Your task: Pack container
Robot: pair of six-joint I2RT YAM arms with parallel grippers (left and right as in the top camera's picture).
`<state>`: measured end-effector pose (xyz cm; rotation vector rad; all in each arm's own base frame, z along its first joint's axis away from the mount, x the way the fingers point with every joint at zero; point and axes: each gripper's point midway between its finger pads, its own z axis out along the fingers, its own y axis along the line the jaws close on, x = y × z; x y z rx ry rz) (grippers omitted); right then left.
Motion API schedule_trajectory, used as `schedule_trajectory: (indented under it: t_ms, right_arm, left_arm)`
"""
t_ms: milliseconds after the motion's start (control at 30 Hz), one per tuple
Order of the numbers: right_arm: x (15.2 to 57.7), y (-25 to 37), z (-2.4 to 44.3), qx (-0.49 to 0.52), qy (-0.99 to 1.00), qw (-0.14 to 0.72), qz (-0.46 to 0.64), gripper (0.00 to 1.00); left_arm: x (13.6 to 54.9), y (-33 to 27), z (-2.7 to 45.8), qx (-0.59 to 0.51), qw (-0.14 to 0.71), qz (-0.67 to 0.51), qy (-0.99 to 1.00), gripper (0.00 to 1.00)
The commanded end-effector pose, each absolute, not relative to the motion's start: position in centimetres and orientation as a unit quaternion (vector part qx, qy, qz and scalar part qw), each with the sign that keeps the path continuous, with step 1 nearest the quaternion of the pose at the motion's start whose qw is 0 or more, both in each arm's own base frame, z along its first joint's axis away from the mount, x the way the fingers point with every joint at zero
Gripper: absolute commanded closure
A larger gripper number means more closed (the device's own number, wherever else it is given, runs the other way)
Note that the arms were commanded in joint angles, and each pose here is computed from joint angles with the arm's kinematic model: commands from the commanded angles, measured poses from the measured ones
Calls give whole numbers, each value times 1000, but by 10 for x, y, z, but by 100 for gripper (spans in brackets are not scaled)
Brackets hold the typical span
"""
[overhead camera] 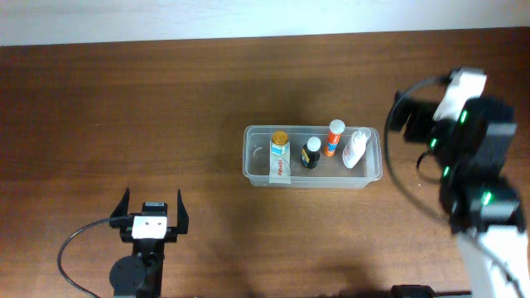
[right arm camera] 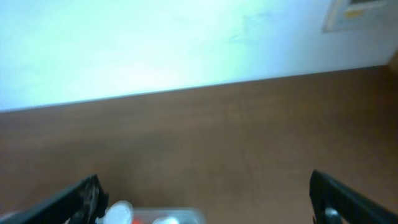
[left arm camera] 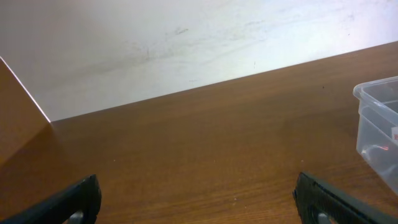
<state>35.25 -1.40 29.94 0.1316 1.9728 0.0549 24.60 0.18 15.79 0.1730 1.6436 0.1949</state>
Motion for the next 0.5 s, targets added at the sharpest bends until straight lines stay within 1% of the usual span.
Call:
schedule_trajectory:
  t_ms: [0, 200, 467]
  right_arm:
    - [325, 1, 284, 22, 813, 581, 23, 2]
    - [281, 10, 257, 8, 774, 633, 35, 2]
    - [251, 9, 240, 7, 742, 669, 36, 2]
  left_arm:
    - [246, 1, 157, 82, 674, 89, 729, 1]
    - [246, 1, 157, 82, 674, 89, 729, 1]
    - [246, 1, 157, 82, 674, 89, 729, 1]
